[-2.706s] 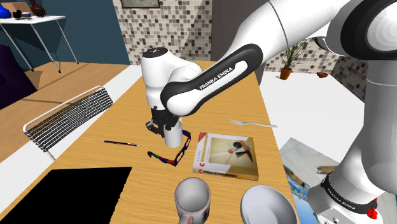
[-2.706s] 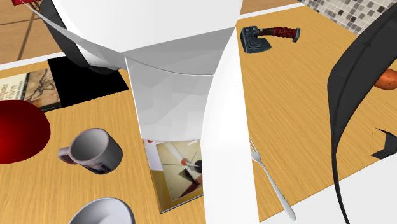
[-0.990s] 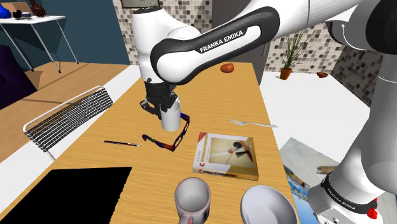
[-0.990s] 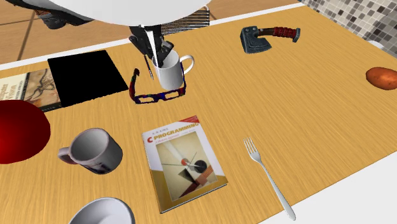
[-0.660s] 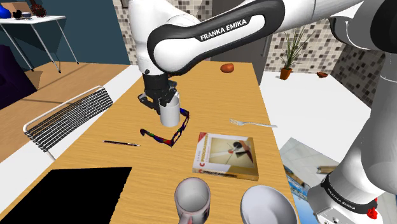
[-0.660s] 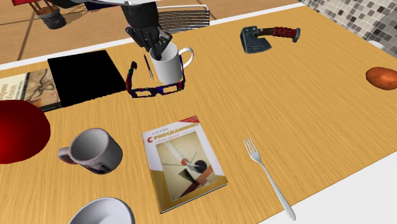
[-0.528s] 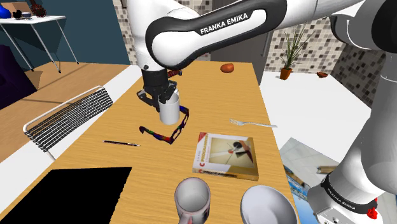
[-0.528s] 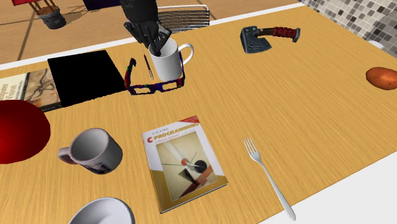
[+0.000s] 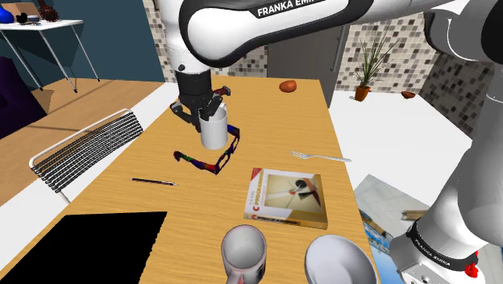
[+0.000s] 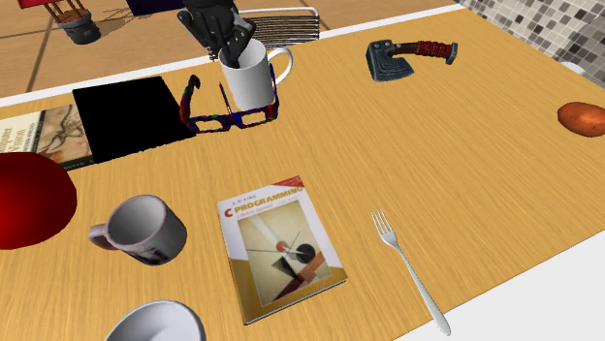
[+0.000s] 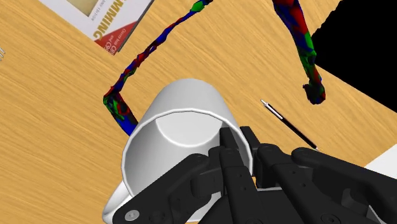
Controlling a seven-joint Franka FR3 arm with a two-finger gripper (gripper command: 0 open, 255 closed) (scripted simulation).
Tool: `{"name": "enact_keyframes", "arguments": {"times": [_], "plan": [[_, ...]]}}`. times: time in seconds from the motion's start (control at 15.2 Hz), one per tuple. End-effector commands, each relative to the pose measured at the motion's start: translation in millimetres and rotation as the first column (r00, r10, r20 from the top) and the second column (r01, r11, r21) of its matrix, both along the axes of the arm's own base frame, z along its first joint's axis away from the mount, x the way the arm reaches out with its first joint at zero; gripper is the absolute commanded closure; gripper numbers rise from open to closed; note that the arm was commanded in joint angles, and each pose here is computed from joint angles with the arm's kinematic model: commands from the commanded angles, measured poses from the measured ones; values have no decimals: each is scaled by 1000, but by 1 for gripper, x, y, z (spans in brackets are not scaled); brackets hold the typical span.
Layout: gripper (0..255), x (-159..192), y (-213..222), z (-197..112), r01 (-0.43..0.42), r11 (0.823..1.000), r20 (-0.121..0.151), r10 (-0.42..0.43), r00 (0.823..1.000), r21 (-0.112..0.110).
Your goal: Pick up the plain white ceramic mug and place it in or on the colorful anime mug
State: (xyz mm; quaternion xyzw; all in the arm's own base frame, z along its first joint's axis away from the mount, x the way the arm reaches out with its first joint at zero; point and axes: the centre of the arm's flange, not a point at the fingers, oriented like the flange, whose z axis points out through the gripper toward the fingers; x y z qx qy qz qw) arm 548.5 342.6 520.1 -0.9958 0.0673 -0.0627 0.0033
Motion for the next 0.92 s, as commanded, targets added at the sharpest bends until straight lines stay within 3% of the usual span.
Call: {"name": "enact_keyframes", "arguments": {"times": [0.0,0.86], "plan": [[255,-19,9,4,0,1000,0,0,1000,0],[255,-176,75,19,0,1000,0,0,1000,0]]}}
